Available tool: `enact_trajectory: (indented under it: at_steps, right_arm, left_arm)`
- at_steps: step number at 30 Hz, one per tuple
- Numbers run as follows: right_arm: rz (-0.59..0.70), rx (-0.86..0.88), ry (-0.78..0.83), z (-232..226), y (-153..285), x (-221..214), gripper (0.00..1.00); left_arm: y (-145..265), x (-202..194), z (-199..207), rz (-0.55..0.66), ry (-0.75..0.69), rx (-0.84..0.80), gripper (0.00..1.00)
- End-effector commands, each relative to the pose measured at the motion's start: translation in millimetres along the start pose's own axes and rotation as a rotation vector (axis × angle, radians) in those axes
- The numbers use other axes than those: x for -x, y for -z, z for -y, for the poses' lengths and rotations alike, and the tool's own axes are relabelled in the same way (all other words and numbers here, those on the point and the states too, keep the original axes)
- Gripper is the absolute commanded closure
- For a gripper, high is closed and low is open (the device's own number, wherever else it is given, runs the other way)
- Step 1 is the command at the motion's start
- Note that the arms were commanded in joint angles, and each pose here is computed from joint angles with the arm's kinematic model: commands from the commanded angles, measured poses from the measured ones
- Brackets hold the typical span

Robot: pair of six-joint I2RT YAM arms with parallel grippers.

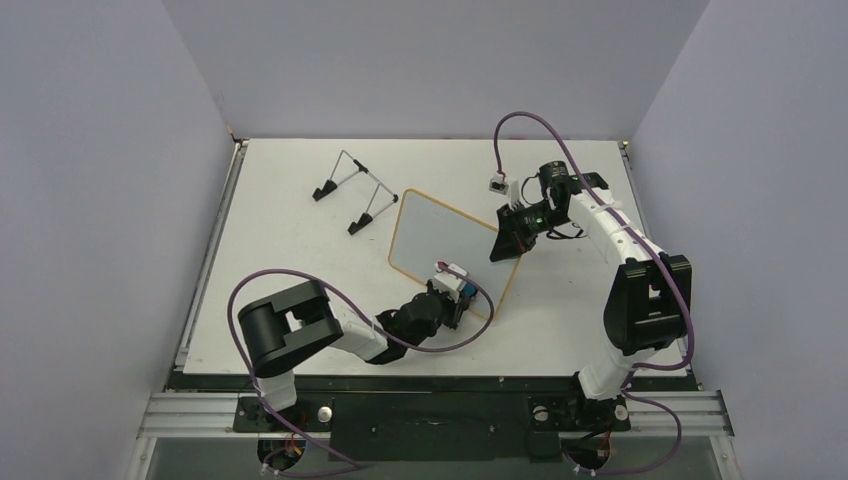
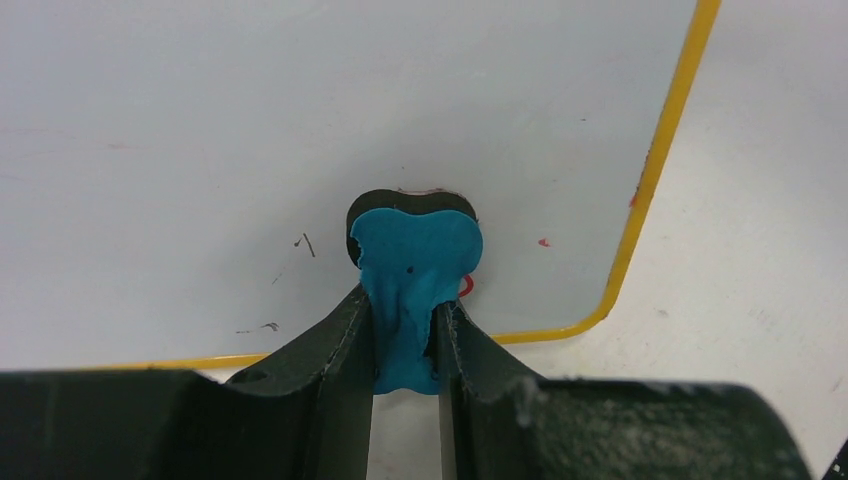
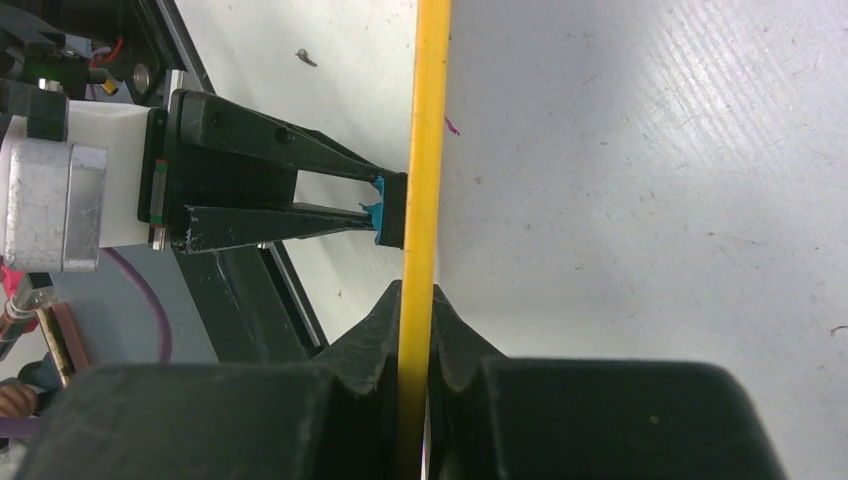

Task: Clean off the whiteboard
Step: Erase the center of the board with the whiteboard.

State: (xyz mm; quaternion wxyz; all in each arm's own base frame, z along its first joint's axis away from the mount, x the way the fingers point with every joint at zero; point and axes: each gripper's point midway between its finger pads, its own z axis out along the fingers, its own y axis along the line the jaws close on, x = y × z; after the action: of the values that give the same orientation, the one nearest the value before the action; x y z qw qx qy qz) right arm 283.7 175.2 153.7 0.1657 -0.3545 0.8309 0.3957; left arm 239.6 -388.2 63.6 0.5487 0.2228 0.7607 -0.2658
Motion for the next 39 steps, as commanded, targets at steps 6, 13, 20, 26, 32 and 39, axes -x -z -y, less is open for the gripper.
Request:
enact_trajectory:
  at_steps: [6,13,20,26,32,39]
  right_arm:
    - [0.105,0.193,-0.049,-57,8,18,1.00]
    - [0.106,0.189,-0.055,-55,8,18,1.00]
    - [0.110,0.185,-0.059,-54,8,17,1.00]
    - [0.116,0.182,-0.053,-55,10,18,1.00]
    - [0.117,0.182,-0.059,-54,9,18,1.00]
    - [0.110,0.172,-0.062,-50,8,16,1.00]
  left_arm:
    - [11,35,-69,0.103,0.058,0.137,1.00]
    - [1,27,-31,0.081,0.042,0.045,1.00]
    - [-5,26,14,0.076,0.026,-0.049,1.00]
    - [-2,24,-26,0.075,0.052,0.022,1.00]
    - [6,28,-39,0.073,0.054,0.038,1.00]
    - [-2,27,23,0.064,0.006,-0.083,1.00]
